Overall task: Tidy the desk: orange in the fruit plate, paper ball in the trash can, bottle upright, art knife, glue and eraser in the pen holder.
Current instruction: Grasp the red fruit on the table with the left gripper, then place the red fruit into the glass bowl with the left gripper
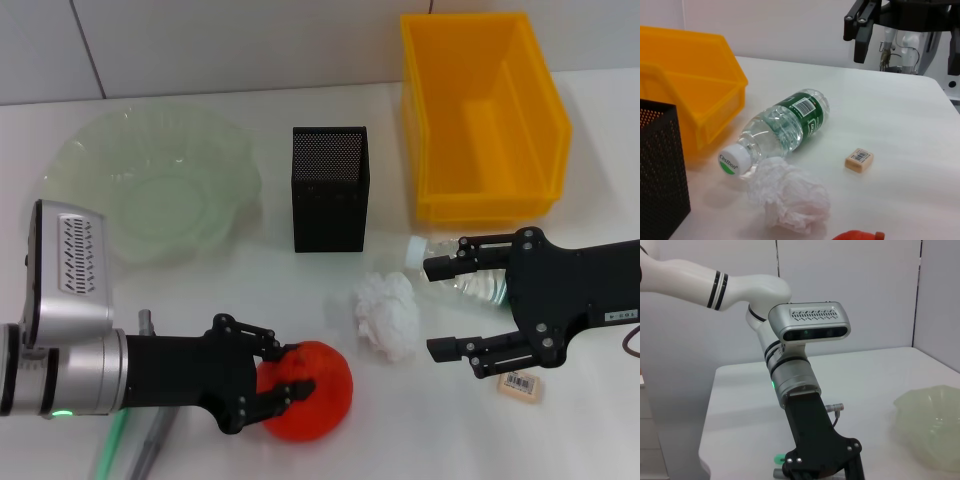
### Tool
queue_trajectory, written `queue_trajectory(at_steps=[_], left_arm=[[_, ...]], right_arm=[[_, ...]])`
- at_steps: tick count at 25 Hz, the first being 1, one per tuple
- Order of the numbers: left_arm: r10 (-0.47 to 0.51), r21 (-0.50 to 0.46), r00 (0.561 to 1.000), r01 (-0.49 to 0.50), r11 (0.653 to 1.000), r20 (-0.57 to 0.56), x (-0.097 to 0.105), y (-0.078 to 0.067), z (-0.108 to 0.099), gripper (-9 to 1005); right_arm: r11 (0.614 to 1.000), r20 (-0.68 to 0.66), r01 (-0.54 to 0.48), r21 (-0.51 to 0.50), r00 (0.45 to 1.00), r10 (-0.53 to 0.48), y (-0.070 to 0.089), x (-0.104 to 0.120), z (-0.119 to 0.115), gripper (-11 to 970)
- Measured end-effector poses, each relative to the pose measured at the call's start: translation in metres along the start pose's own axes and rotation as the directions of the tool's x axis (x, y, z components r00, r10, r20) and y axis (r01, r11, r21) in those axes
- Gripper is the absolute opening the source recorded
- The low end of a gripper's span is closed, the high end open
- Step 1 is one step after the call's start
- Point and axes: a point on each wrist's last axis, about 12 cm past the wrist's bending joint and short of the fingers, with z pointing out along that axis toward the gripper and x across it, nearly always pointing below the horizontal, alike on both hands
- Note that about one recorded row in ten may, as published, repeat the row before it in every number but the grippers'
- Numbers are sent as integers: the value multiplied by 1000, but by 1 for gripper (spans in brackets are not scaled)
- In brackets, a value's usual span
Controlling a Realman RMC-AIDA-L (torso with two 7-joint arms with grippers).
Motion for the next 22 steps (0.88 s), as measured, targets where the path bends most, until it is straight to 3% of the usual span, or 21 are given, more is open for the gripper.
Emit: queue_trajectory(at_steps=[1, 7, 16, 22], left_arm=[[1, 2, 1000, -1, 1000, -1, 0, 0, 0, 410], [11, 19, 1000, -11, 1000, -9, -1, -2, 3, 252], [43, 36, 998, -44, 998, 38, -12, -6, -2, 186], [96, 21, 991, -98, 995, 94, -31, -12, -19, 161]], right_arm=[[1000, 0, 0, 0, 1000, 0, 0, 0, 0, 770], [1000, 0, 0, 0, 1000, 0, 0, 0, 0, 770], [1000, 2, -10, 28, 1000, 10, 1, 3, -6, 770], [999, 2, -22, 37, 1000, 22, 3, 6, -9, 770]])
